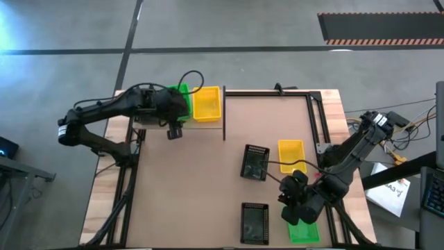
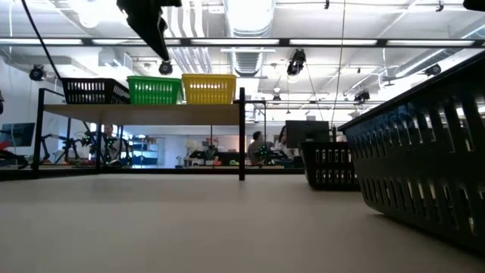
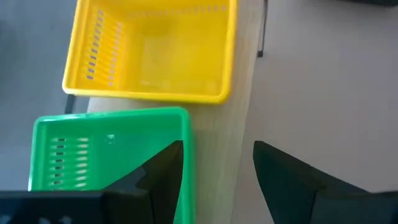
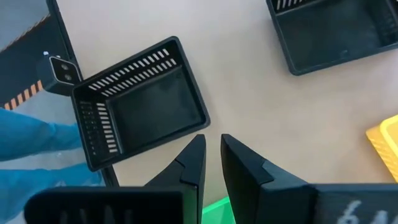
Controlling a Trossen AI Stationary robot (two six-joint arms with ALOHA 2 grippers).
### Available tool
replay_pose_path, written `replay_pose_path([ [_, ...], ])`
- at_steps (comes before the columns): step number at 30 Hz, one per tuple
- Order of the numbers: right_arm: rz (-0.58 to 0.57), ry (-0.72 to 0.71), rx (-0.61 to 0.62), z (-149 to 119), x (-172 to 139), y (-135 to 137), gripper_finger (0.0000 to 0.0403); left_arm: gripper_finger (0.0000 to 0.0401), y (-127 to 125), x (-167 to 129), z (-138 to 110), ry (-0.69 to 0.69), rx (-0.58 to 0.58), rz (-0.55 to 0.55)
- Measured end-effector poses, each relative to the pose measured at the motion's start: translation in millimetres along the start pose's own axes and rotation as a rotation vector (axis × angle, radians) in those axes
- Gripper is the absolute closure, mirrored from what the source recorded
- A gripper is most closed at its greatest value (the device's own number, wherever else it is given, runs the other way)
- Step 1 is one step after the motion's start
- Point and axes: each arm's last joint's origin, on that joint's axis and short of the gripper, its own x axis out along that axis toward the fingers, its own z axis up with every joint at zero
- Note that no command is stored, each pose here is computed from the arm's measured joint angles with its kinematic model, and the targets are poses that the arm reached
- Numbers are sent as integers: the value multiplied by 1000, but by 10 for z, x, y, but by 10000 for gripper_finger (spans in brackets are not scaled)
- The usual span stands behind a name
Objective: Stack baskets on shelf by color
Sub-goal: Adjust the green bins on the shelf
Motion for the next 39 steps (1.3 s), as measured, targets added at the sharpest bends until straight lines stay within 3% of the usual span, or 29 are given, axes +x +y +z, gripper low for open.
replay_pose_path([
  [9,-2,-9,-12,4,-2,-2,360,222,123,392,-86,156,-54,-67],
  [15,12,-16,-7,11,-3,12,360,222,89,462,-69,163,-56,-179],
  [19,17,-18,-5,13,-3,17,360,222,88,383,-58,139,-66,-176],
  [23,13,-38,-6,20,-4,18,360,222,140,84,28,21,-103,-176],
  [28,13,-58,-6,33,-5,21,360,222,309,-170,43,-46,-111,-6],
  [31,9,-75,-14,38,-6,22,360,222,460,-101,-32,-9,-138,30],
  [39,7,-97,-16,46,-6,26,360,221,716,287,-143,93,-198,-69],
])
